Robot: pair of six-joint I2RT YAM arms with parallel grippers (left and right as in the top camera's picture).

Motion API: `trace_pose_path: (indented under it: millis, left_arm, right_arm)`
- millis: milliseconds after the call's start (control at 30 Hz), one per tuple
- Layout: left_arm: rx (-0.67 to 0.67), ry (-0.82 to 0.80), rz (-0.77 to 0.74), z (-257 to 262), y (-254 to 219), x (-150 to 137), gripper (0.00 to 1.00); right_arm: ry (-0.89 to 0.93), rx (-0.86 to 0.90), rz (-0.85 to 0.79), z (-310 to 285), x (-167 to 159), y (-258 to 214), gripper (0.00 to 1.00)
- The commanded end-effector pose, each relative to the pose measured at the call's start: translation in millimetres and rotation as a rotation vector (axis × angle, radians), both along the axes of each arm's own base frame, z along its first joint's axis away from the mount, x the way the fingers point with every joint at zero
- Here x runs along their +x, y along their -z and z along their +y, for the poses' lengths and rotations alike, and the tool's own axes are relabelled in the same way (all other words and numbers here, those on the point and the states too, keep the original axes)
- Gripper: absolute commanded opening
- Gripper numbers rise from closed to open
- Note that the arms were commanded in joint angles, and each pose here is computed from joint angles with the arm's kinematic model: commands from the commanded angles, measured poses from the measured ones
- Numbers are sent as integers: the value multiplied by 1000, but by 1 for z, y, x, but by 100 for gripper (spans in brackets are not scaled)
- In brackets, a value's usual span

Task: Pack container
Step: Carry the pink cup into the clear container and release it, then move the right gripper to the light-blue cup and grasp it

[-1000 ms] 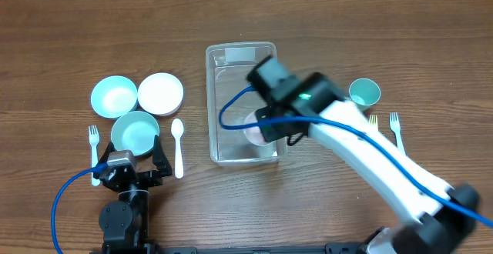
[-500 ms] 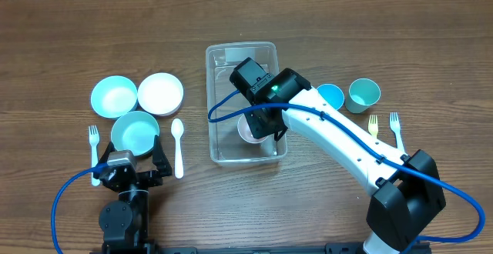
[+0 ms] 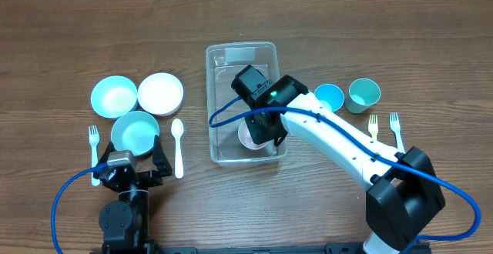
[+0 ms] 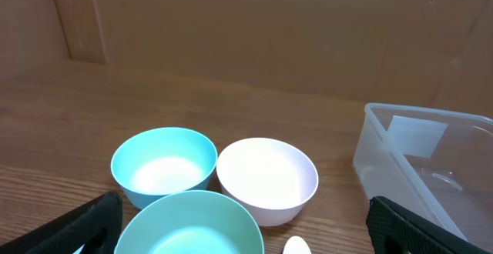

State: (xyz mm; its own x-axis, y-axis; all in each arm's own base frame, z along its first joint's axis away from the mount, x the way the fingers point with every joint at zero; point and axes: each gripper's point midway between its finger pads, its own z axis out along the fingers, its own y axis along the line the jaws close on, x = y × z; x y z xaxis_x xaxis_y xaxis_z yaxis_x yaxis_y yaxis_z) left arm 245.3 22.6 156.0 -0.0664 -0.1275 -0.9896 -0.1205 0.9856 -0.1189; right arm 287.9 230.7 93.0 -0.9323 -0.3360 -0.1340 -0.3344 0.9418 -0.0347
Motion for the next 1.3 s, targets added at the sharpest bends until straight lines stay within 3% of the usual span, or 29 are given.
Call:
trace_pose_path:
  millis: [0, 833, 1033, 1267]
  left_arm:
    - [-9, -12, -12, 2, -2, 0, 100]
    - [-9, -12, -12, 2, -2, 0, 100]
    - [-9, -12, -12, 2, -2, 0, 100]
    - [-9, -12, -12, 2, -2, 0, 100]
  right_arm:
    - [14, -1, 11, -1, -1, 2, 4]
    - [13, 5, 46, -1, -9, 3, 4]
    - [12, 2, 54, -2, -10, 3, 37]
    - [11, 25, 25, 4, -3, -9, 34]
